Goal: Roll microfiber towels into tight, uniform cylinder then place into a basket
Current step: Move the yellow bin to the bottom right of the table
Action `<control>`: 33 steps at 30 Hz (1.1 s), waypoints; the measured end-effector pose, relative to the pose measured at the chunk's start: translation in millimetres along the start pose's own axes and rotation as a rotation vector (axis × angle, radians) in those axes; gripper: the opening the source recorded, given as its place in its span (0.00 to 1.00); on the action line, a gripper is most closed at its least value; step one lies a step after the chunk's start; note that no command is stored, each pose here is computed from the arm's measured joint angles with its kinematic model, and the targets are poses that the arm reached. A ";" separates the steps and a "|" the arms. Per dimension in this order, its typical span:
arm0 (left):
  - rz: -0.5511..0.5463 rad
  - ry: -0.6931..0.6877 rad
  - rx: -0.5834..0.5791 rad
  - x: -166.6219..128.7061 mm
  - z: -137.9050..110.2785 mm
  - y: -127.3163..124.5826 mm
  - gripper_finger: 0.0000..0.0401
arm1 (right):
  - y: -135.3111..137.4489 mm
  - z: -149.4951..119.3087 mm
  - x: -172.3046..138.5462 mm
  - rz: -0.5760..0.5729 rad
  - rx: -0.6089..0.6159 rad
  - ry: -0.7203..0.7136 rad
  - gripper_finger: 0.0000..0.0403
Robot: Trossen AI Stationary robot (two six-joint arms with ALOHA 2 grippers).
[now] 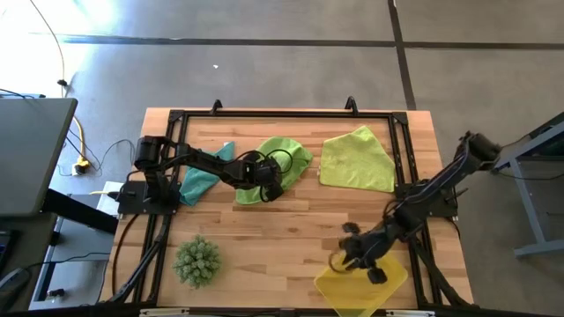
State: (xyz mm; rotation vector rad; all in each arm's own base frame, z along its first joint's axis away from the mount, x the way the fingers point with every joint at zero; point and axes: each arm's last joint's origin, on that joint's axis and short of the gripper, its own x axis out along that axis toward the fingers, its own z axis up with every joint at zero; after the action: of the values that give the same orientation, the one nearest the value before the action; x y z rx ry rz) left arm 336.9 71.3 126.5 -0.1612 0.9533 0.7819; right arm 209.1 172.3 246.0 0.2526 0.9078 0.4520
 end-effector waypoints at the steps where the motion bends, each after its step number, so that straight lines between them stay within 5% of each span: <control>1: -0.001 -0.002 -0.001 0.0 0.2 -0.1 0.34 | 0.4 -2.5 -1.1 -0.008 0.127 0.018 0.17; 7: -0.001 -0.003 -0.025 0.0 0.2 -0.1 0.34 | -2.2 -34.7 -3.2 -0.210 0.650 0.263 0.17; 10: -0.002 -0.003 -0.033 -0.1 0.2 -0.4 0.34 | -4.4 -51.7 -10.4 -0.346 0.781 0.396 0.17; 21: -0.002 -0.003 -0.034 -0.1 0.1 -0.3 0.34 | -6.9 -71.6 -20.1 -0.562 0.860 0.504 0.39; 33: -0.003 -0.003 -0.034 -0.2 0.1 -0.6 0.34 | -8.2 -75.0 0.1 -0.600 0.820 0.529 0.36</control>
State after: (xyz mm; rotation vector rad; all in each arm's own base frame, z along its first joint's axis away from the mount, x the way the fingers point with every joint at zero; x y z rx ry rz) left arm 337.3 70.8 126.6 -0.1909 0.9370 0.7962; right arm 151.1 166.8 198.1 0.5957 1.5982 -0.4638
